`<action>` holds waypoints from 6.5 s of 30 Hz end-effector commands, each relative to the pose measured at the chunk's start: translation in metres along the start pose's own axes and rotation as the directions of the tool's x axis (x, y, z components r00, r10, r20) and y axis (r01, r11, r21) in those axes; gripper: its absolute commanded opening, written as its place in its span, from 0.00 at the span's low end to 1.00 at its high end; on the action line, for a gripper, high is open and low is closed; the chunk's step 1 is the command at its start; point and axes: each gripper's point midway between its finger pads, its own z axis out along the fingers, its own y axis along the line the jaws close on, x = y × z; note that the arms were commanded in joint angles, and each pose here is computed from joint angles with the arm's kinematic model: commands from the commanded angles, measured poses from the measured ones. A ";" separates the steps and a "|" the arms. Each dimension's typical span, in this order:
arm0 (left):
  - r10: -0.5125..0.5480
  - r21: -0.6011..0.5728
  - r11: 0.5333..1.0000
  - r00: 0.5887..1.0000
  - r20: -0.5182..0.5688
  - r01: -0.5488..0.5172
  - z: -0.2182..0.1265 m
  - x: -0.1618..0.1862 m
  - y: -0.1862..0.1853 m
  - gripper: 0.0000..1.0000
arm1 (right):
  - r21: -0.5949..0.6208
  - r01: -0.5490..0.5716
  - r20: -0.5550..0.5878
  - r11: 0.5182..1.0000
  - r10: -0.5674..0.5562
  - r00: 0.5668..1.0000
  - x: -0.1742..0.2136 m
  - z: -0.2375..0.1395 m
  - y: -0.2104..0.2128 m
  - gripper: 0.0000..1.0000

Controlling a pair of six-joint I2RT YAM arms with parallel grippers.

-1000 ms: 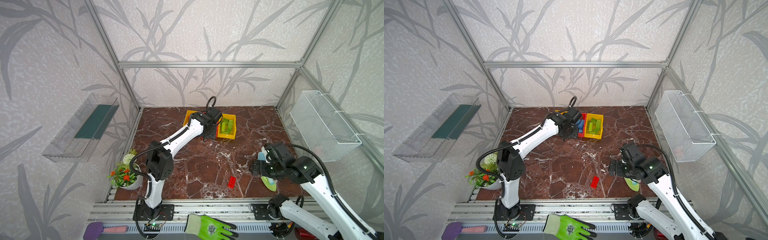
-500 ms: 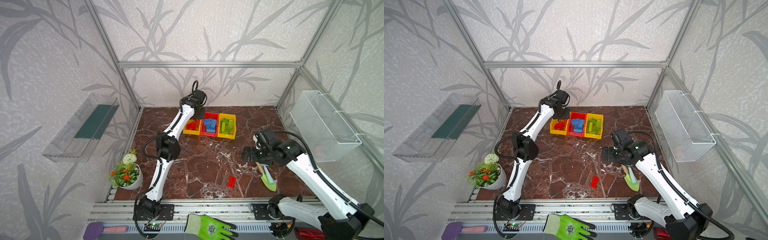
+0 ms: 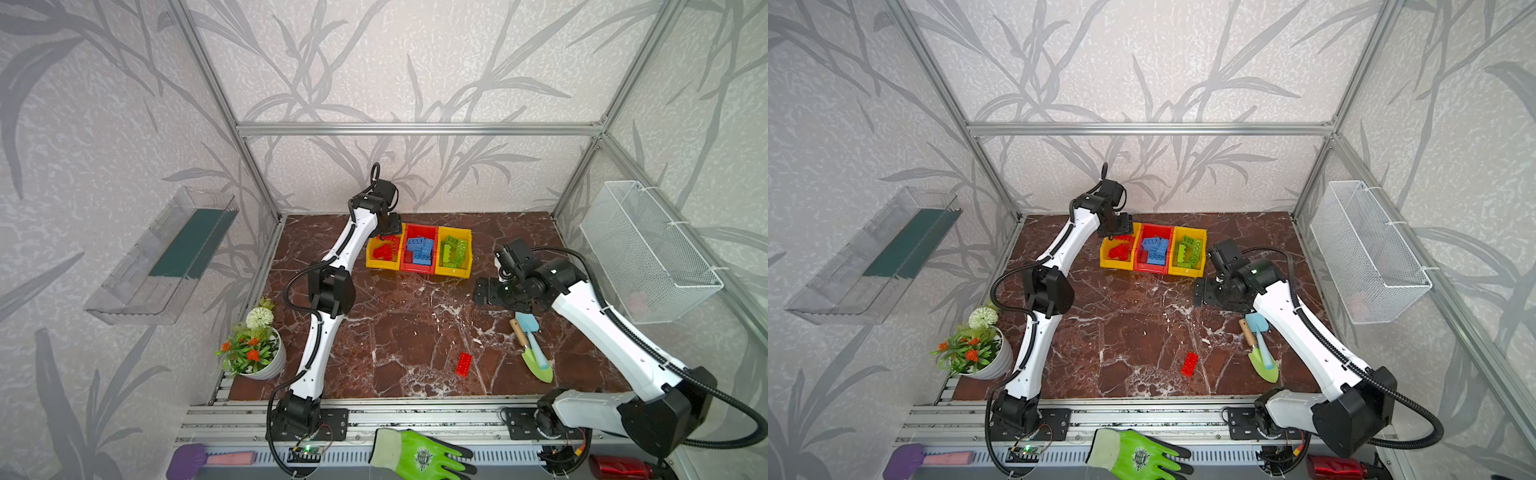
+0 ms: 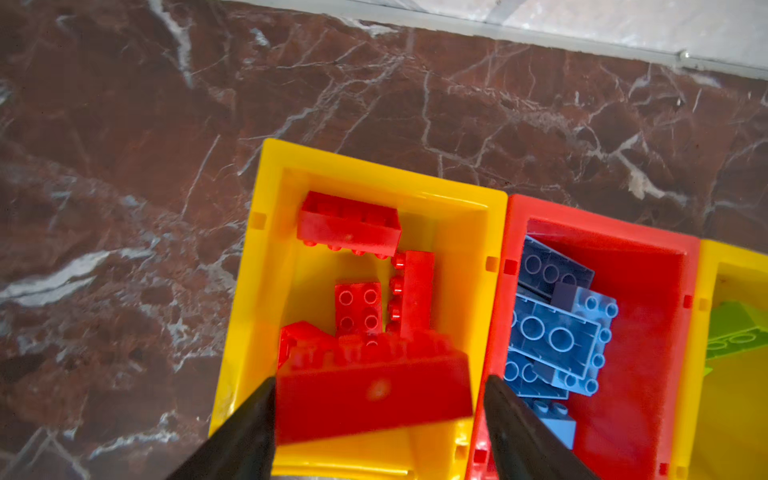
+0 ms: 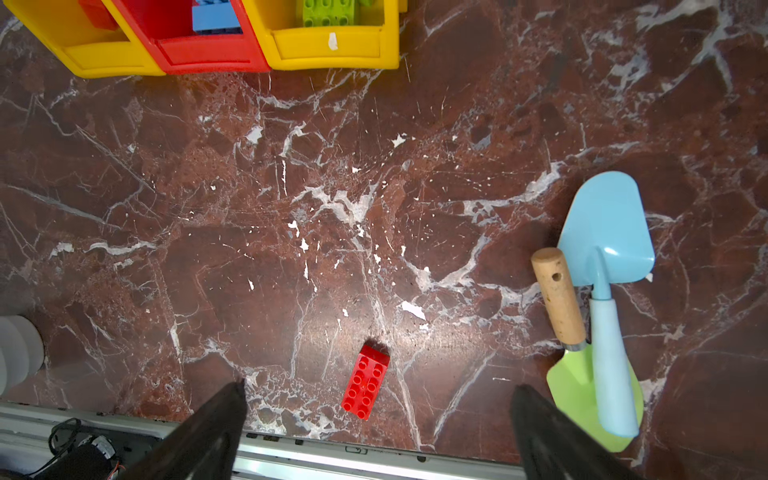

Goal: Sort the legos into containers by color

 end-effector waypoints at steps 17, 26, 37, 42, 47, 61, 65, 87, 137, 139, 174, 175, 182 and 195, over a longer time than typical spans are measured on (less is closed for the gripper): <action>0.013 0.170 0.985 0.999 0.031 -0.018 -0.088 0.001 -0.040 0.99 | -0.017 -0.036 0.025 0.999 0.036 0.999 0.025 -0.018 -0.017 0.99; 0.166 0.206 0.965 0.986 -0.015 -0.159 -0.133 0.126 -0.101 0.95 | 0.050 -0.025 0.038 0.998 0.023 0.999 0.080 -0.041 -0.068 0.99; 0.425 0.271 0.880 0.901 -0.085 -0.389 -0.152 0.308 -0.140 0.86 | -0.010 -0.038 0.012 0.999 0.038 0.999 0.125 -0.049 -0.085 0.99; 0.509 0.336 0.827 0.854 -0.111 -0.450 -0.157 0.353 -0.155 0.86 | -0.020 -0.030 0.026 0.999 0.031 0.999 0.122 -0.054 -0.083 0.99; 0.574 0.358 0.789 0.807 -0.142 -0.499 -0.141 0.378 -0.169 0.86 | -0.045 -0.068 0.058 0.997 0.070 0.996 0.116 -0.060 -0.079 0.99; 0.638 0.421 0.741 0.744 -0.198 -0.523 -0.102 0.409 -0.207 0.86 | -0.034 -0.095 0.093 0.995 0.098 0.991 0.123 -0.076 -0.090 0.99; 0.629 0.408 0.755 0.743 -0.228 -0.513 -0.090 0.417 -0.205 0.80 | -0.028 -0.105 0.087 0.994 0.107 0.990 0.133 -0.074 -0.097 0.99; 0.632 0.355 0.769 0.714 -0.302 -0.531 -0.062 0.431 -0.191 0.61 | -0.003 -0.114 0.058 0.993 0.114 0.992 0.146 -0.060 -0.106 0.99; 0.260 -0.095 0.962 0.966 0.008 -0.258 -0.081 0.039 -0.032 0.20 | -0.089 -0.063 0.082 0.994 0.070 0.994 0.017 -0.019 -0.013 0.99; 0.235 -0.093 0.968 0.972 0.020 -0.232 -0.072 0.021 -0.023 0.20 | -0.088 -0.069 0.080 0.994 0.077 0.994 0.008 -0.015 -0.009 0.99; 0.020 -0.164 0.986 0.970 0.242 0.021 -0.110 -0.038 0.081 0.99 | -0.045 0.027 0.180 0.999 -0.019 0.983 -0.075 0.009 0.002 0.99; -0.001 -0.172 0.984 0.966 0.258 0.047 -0.119 -0.032 0.093 0.99 | -0.036 0.050 0.192 0.998 -0.042 0.980 -0.076 0.009 0.001 0.99; -0.133 -0.252 0.937 0.915 0.380 0.241 -0.172 0.046 0.195 0.99 | 0.076 0.183 0.279 0.980 -0.197 0.940 -0.082 0.014 -0.019 0.99; 0.078 -0.407 0.879 0.768 0.635 0.247 -0.191 0.167 0.257 0.99 | 0.089 0.331 0.580 0.940 -0.319 0.750 -0.084 0.036 -0.022 0.99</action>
